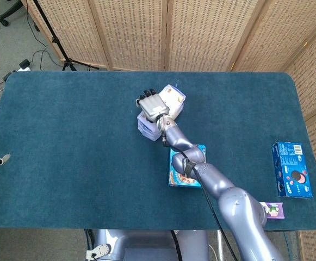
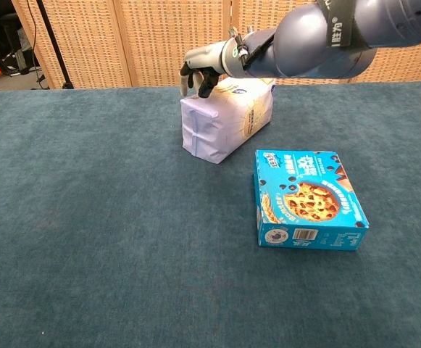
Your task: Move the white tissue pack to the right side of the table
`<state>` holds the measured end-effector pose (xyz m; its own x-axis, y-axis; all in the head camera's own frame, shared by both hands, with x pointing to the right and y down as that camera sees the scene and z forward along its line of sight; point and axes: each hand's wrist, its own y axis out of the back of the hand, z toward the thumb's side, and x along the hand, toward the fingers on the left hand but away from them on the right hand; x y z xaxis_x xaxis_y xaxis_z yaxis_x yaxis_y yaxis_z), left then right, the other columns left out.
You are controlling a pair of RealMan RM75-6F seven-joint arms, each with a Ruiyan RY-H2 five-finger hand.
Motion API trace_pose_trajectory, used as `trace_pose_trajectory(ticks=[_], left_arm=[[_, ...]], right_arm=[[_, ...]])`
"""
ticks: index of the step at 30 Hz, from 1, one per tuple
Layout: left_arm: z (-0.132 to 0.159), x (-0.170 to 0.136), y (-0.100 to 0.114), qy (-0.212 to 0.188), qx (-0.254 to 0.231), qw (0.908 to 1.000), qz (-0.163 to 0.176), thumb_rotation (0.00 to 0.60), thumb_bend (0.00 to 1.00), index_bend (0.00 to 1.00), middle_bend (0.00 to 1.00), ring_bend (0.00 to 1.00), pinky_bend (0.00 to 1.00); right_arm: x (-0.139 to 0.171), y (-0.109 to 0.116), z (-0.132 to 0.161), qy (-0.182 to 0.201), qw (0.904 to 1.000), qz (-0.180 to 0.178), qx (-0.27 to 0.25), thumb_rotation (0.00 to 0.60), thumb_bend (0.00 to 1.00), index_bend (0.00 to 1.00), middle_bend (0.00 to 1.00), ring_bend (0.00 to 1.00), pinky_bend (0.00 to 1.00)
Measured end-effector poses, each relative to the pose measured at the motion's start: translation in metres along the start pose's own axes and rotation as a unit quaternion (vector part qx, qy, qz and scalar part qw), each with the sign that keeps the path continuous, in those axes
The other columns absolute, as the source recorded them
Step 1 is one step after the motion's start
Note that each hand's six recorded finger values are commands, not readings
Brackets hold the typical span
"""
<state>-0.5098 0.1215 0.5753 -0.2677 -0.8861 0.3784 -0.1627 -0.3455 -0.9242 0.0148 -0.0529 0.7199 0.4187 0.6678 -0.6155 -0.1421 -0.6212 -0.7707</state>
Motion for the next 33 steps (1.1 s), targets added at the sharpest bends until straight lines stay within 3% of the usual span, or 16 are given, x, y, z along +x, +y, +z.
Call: trace_pose_trajectory(ticks=[12,33], left_arm=[[0.002,-0.001,0.001,-0.001,0.0,1.0,0.004,0.6,0.0,0.0,0.0,0.0,0.0],[0.015,-0.004,-0.007,-0.023,0.014,0.9996,-0.005,0.6,0.0,0.0,0.0,0.0,0.0]], right_arm=[[-0.004,0.003,-0.025,-0.025,0.9982,0.02,0.051,0.6,1.0,0.46,0.39,0.21,0.12],[0.029,0.007,-0.143,-0.102,0.991,0.057,0.067,0.6,1.0,0.49,0.42,0.24,0.15]])
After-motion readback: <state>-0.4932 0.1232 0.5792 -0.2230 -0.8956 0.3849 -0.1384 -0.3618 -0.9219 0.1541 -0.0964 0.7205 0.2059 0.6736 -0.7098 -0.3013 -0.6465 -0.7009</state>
